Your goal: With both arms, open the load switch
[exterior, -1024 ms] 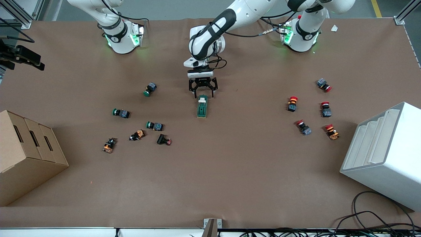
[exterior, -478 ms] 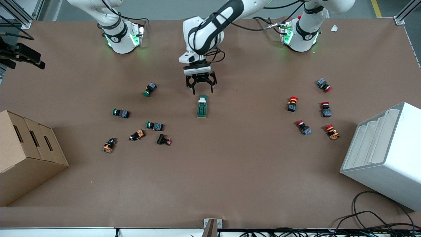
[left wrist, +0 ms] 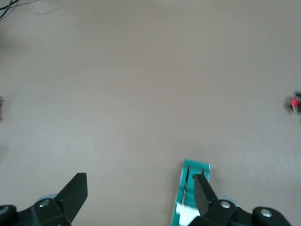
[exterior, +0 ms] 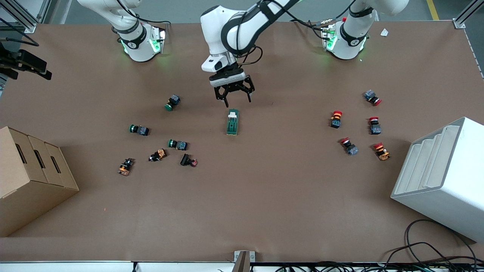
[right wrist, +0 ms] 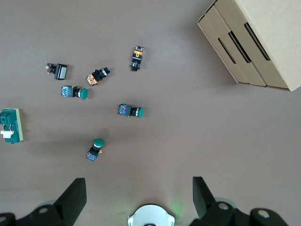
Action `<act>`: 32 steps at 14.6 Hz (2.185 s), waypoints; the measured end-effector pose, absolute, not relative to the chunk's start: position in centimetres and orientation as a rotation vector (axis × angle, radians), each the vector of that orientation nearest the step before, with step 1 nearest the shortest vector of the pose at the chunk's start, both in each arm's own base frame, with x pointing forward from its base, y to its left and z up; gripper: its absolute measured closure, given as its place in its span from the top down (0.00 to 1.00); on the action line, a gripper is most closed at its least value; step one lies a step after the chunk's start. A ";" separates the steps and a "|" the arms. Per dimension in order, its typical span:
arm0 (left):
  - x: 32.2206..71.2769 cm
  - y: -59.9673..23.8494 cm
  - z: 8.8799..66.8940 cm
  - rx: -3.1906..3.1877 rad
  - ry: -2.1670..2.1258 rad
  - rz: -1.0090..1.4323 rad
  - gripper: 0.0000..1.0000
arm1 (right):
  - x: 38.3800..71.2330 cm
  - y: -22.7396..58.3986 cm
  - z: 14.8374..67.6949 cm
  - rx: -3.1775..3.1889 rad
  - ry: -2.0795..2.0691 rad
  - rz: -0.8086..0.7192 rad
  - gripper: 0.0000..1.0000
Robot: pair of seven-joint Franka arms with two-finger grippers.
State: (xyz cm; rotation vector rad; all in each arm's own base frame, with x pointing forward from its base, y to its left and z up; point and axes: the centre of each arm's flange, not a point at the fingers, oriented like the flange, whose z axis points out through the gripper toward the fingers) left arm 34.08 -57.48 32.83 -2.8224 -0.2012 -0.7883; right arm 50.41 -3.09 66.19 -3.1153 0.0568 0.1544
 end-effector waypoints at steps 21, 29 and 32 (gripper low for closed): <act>62.4 -6.5 59.5 -3.066 -0.332 -0.255 1.00 | 50.6 -2.7 66.3 -3.119 0.007 0.132 1.00; 57.0 3.1 64.5 -3.156 -0.192 -0.044 1.00 | 50.6 -2.7 66.3 -3.120 0.005 0.129 1.00; 55.4 2.8 63.4 -3.152 -0.136 0.018 1.00 | 50.6 -2.7 66.3 -3.119 0.005 0.129 1.00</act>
